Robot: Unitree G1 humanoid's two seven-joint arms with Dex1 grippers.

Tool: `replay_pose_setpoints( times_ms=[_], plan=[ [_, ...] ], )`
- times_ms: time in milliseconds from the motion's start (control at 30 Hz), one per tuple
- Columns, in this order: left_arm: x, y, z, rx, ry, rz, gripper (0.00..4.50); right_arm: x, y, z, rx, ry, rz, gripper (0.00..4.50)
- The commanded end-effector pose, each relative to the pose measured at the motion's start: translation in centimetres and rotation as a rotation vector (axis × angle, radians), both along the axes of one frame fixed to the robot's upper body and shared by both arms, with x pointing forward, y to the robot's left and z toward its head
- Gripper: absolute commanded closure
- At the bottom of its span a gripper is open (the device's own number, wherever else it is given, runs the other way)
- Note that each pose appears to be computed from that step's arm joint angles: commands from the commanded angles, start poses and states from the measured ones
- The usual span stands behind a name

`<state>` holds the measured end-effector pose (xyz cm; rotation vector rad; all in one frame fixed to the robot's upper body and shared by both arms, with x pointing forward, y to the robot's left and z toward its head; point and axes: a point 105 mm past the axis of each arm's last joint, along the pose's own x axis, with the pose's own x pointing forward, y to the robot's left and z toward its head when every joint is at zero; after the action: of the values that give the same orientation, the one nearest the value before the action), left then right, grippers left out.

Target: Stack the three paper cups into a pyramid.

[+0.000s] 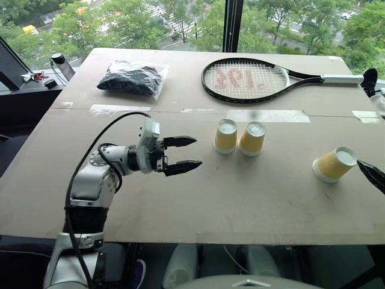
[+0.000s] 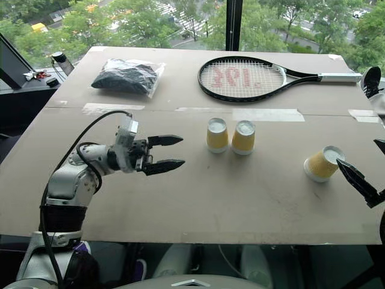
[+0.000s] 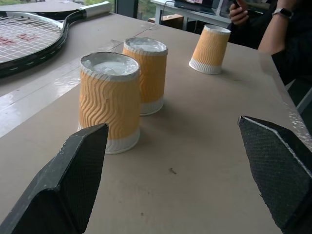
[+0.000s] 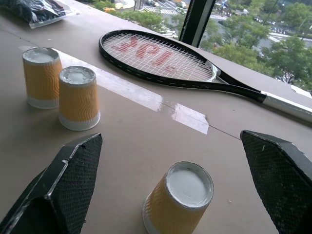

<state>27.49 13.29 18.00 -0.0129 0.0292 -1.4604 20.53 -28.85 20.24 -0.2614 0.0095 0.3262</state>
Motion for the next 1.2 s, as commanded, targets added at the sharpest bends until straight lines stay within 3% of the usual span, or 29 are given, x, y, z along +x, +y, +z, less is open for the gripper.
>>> replay_pose_setpoints(
  times_ms=[33,233,733,867,933,1133,1200],
  plan=[
    [-1.8,-0.8,3.9,-0.076,-0.027,-0.131,0.12,1.5,0.1,-1.2,-0.016,0.045,-0.045,0.0],
    [-2.1,-1.3,5.8,-0.066,-0.058,-0.144,0.12,4.1,-0.2,-3.4,0.017,0.128,-0.144,0.0],
    [-1.8,-1.7,6.0,-0.056,-0.075,-0.118,0.12,6.4,-0.3,-4.7,0.055,0.202,-0.16,0.0],
    [-1.9,-1.8,5.8,-0.058,-0.071,-0.114,0.0,6.4,-0.6,-5.2,0.055,0.223,-0.172,1.17],
    [-1.8,-1.7,5.7,-0.06,-0.069,-0.109,0.0,6.4,-0.6,-5.1,0.053,0.223,-0.172,2.08],
    [-1.7,-1.5,5.5,-0.066,-0.061,-0.084,0.0,6.4,-0.5,-4.6,0.044,0.216,-0.158,2.08],
    [-1.6,-1.2,5.1,-0.066,-0.053,-0.063,0.0,6.8,0.2,-3.2,0.033,0.161,-0.116,2.08]
  ],
)
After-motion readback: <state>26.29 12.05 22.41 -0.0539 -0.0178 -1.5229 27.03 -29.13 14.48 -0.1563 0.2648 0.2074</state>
